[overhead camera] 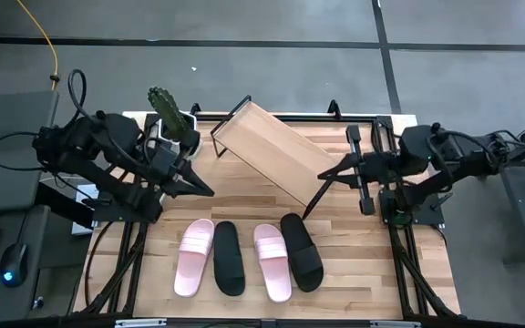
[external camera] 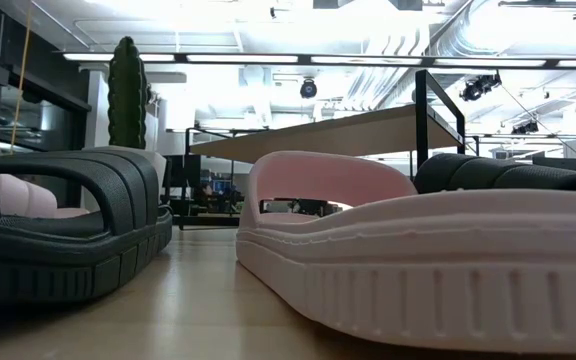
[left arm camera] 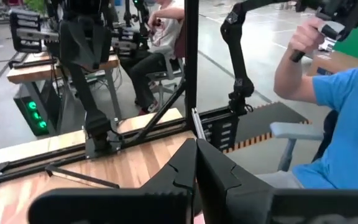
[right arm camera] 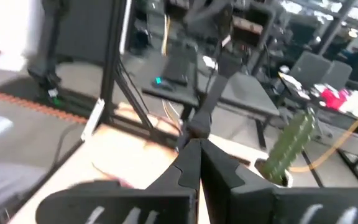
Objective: Pick and place slides into the shelf
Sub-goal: Put the right pink slipper on the shelf
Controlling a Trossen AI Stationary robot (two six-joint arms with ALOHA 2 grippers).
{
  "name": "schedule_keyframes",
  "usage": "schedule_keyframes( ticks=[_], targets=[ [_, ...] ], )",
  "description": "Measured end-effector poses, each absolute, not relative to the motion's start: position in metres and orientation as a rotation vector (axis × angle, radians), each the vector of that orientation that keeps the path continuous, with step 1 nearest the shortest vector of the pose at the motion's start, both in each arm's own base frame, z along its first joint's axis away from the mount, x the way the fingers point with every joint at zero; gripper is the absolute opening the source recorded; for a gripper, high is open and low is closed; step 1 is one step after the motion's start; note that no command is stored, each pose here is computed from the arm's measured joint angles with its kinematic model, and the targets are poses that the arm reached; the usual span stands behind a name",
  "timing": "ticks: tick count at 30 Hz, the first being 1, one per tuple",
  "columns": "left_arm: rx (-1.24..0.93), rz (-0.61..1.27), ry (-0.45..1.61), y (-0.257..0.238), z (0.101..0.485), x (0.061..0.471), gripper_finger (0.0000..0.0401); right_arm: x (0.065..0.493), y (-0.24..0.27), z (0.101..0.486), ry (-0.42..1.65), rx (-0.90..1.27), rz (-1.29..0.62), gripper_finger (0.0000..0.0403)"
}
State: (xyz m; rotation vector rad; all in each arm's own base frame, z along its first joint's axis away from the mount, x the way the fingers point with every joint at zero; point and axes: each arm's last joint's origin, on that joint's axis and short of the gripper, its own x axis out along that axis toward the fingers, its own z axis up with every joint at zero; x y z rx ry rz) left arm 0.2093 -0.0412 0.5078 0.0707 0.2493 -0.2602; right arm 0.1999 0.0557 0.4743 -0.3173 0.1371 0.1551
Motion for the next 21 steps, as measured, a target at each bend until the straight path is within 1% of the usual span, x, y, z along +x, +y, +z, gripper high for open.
schedule_keyframes(
  ticks=[3, 7, 13, 21],
  targets=[
    [0.083, -0.274, 0.296, -0.049, 0.501, 0.214, 0.0001, 0.201, 0.062, 0.469, 0.186, -0.335, 0.128, 0.0000],
    [0.121, -0.221, 0.366, -0.059, 0.493, 0.216, 0.0001, 0.203, 0.074, 0.462, 0.231, -0.354, 0.131, 0.0000],
    [0.233, -0.103, 0.464, -0.077, 0.479, 0.220, 0.0001, 0.210, 0.095, 0.452, 0.277, -0.399, 0.128, 0.0000],
    [0.352, -0.070, 0.542, -0.107, 0.464, 0.221, 0.0001, 0.220, 0.117, 0.438, 0.342, -0.438, 0.101, 0.0000]
  ],
)
